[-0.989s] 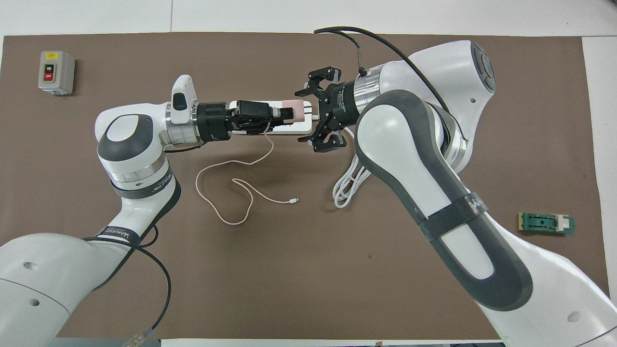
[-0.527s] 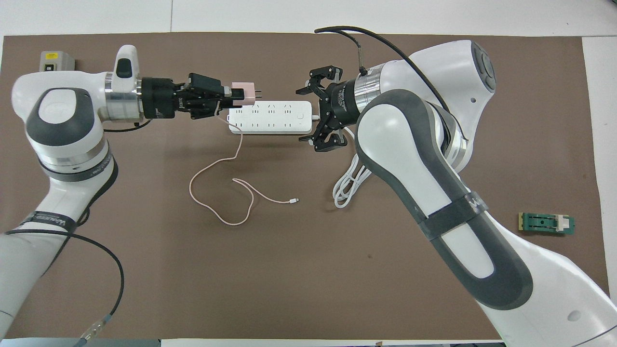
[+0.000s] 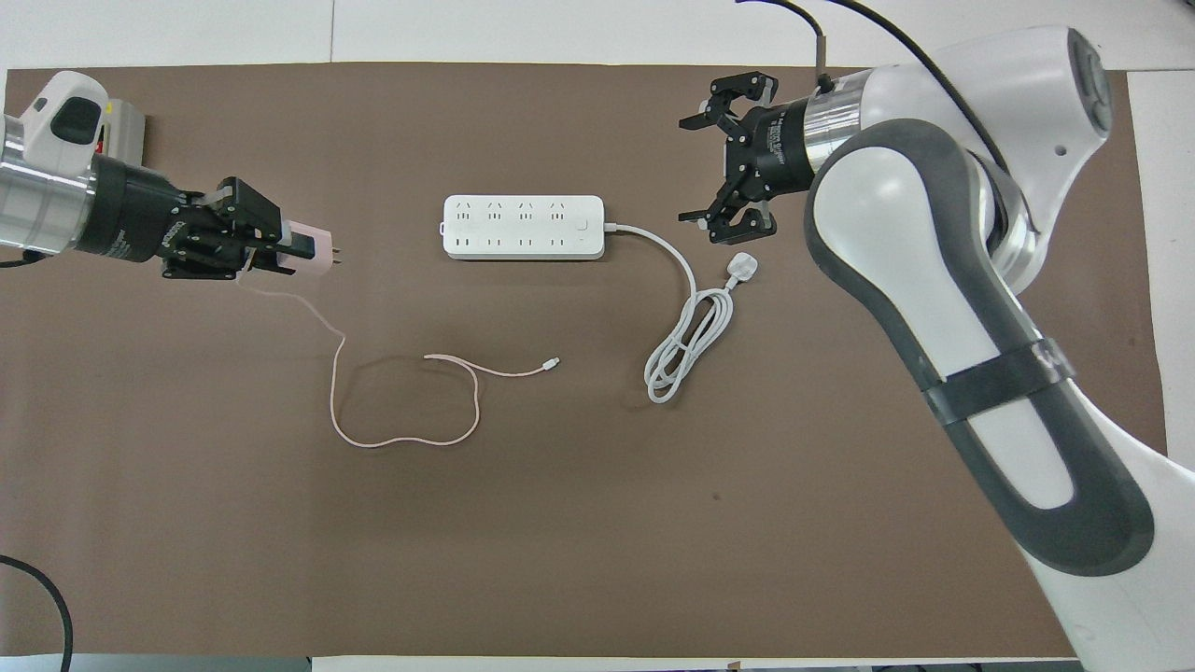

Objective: Plug charger into power strip
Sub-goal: 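Carry the charger with the left gripper while the right gripper withdraws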

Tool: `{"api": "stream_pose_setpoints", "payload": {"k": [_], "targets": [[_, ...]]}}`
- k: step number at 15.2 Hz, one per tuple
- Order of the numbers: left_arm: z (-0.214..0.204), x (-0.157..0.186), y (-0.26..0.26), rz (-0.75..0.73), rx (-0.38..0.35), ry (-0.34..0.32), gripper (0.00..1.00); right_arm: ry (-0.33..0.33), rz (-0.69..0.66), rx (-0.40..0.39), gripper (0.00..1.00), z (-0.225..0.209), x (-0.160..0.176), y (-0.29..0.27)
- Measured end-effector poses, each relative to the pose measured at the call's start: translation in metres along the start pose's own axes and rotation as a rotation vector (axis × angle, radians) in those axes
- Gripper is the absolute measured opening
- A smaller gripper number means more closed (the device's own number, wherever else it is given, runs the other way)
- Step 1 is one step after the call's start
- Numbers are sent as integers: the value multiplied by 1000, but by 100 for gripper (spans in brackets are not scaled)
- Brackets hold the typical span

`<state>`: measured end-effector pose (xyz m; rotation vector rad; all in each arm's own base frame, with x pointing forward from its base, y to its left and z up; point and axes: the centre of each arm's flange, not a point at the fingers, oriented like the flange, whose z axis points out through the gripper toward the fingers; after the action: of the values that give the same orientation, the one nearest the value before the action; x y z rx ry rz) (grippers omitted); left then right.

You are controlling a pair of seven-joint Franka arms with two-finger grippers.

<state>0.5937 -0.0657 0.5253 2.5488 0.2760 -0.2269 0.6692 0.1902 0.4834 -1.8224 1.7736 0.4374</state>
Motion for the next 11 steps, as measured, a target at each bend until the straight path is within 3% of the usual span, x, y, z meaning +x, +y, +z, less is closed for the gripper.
{"api": "stream_pose_setpoints", "payload": {"k": [4, 11], "targets": [[-16, -3, -21, -4, 128, 11, 32, 55, -164, -88, 100, -44, 33, 4], [-6, -2, -13, -34, 245, 47, 32, 169, -600, -317, 100, -90, 74, 26]]}}
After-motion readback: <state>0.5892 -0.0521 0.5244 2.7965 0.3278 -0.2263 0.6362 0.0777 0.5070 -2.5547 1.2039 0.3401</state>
